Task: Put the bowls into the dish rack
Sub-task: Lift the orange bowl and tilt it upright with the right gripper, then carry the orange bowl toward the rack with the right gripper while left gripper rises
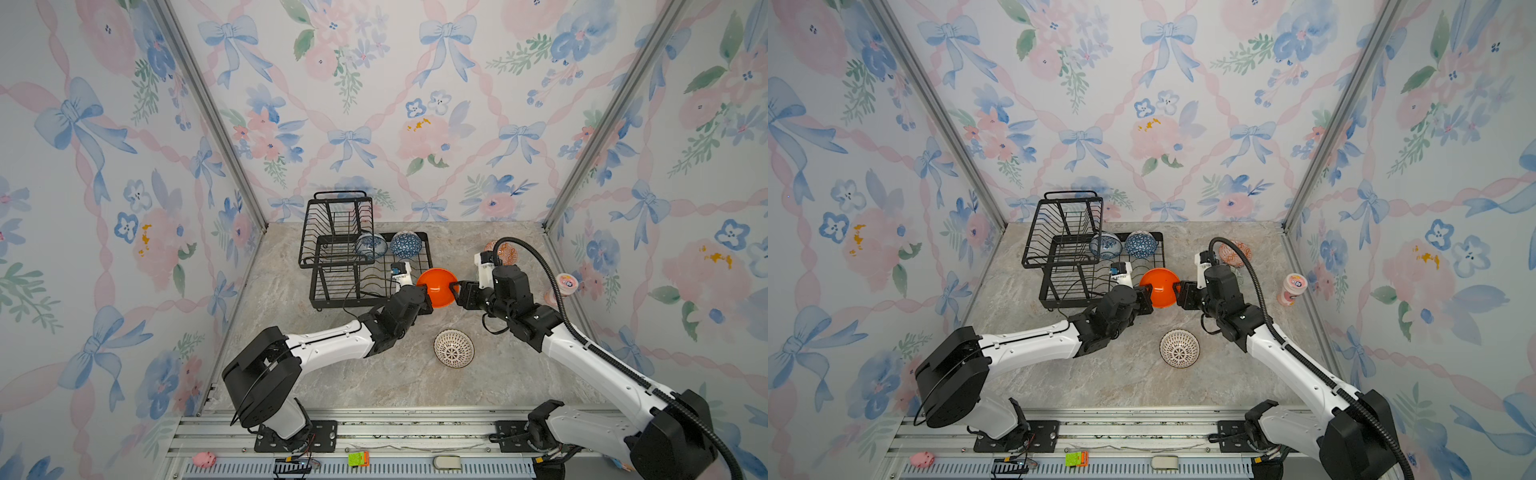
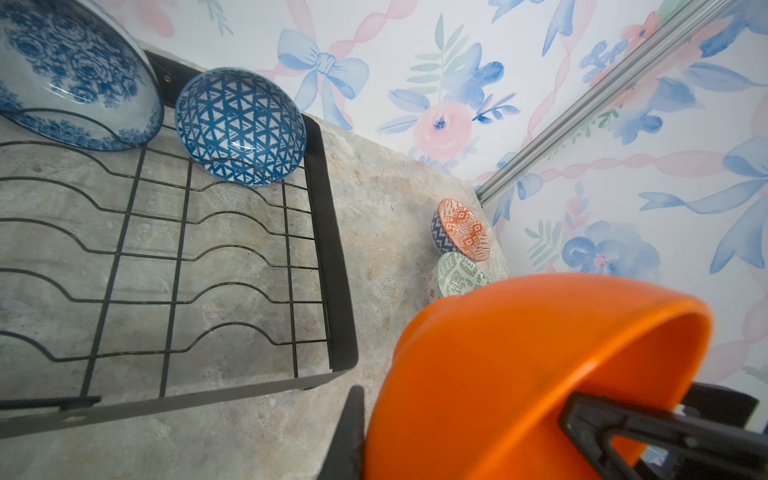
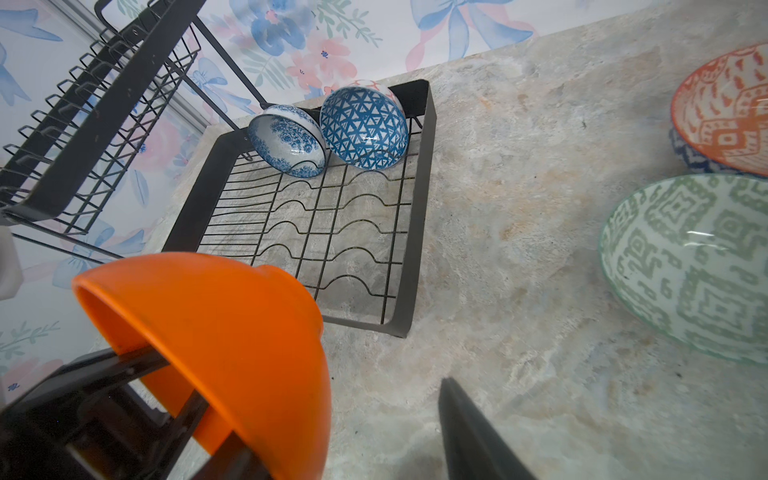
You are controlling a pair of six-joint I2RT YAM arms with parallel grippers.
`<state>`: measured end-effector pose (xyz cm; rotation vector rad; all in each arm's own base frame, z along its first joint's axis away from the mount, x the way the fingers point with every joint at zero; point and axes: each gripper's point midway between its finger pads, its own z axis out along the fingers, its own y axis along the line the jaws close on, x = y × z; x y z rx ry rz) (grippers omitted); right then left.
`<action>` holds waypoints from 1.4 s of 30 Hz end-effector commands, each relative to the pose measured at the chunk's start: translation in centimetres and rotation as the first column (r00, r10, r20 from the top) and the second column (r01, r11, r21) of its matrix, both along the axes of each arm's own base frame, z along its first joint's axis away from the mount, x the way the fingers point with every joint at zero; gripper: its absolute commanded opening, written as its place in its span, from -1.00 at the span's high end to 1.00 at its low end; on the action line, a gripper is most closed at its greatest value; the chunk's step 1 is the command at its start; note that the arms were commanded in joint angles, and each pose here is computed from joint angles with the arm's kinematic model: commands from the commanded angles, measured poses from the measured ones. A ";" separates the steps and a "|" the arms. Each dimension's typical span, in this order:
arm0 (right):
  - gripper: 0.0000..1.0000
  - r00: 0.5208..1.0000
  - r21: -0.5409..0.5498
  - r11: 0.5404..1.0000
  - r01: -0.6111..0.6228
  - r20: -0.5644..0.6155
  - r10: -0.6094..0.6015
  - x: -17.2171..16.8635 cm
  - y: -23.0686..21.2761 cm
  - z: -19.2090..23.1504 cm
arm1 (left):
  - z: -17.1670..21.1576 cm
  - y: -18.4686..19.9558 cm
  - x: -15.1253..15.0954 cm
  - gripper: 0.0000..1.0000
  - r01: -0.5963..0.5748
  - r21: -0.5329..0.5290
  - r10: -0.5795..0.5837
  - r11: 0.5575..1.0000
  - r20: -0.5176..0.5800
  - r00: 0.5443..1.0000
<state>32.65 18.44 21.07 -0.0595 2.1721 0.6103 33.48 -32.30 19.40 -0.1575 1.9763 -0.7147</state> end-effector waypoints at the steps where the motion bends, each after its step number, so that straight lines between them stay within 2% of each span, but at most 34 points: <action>1: -0.22 0.995 -0.006 0.995 0.098 0.010 -0.098 0.9 -1.7 1.8 | 1.0 2.9 0.5 1.00 -0.118 0.012 0.117 0.993 0.059 0.991; 11: -0.26 0.995 0.086 0.991 0.098 -0.023 -0.096 0.4 -0.4 6.4 | 2.6 4.3 1.3 1.00 -0.206 -0.003 0.204 0.979 0.161 0.966; 15: -0.26 0.989 0.208 0.968 0.141 -0.076 -0.128 0.5 0.1 7.7 | 3.8 4.7 1.9 1.00 -0.253 -0.033 0.253 0.967 0.228 0.940; 19: -0.27 0.990 0.386 0.913 0.132 -0.091 -0.105 0.7 1.8 10.1 | 5.2 4.4 3.0 1.00 -0.280 -0.024 0.274 0.960 0.305 0.912; 25: -0.38 0.991 0.544 0.829 0.132 -0.078 -0.107 1.3 2.9 14.4 | 7.2 2.5 4.7 1.00 -0.283 -0.024 0.267 0.959 0.414 0.870; 27: -0.57 0.991 0.583 0.801 0.135 -0.068 -0.118 1.3 2.9 15.5 | 7.2 2.3 5.1 1.00 -0.302 -0.027 0.284 0.953 0.429 0.858; 30: -0.62 0.989 0.629 0.764 0.143 -0.067 -0.130 1.4 2.8 16.5 | 7.5 2.2 5.5 1.00 -0.324 -0.044 0.307 0.945 0.465 0.830; 35: -0.99 0.987 0.686 0.710 0.158 -0.103 -0.120 2.0 3.5 16.8 | 8.1 1.4 5.3 1.00 -0.333 -0.056 0.308 0.941 0.543 0.781; 37: -0.94 0.987 0.714 0.682 0.158 -0.120 -0.103 2.3 4.1 16.8 | 8.4 1.0 5.2 1.00 -0.340 -0.044 0.302 0.939 0.574 0.761; 42: -0.94 0.984 0.777 0.608 0.163 -0.169 -0.049 3.0 5.8 16.1 | 8.6 0.7 5.2 1.00 -0.367 -0.018 0.301 0.930 0.610 0.733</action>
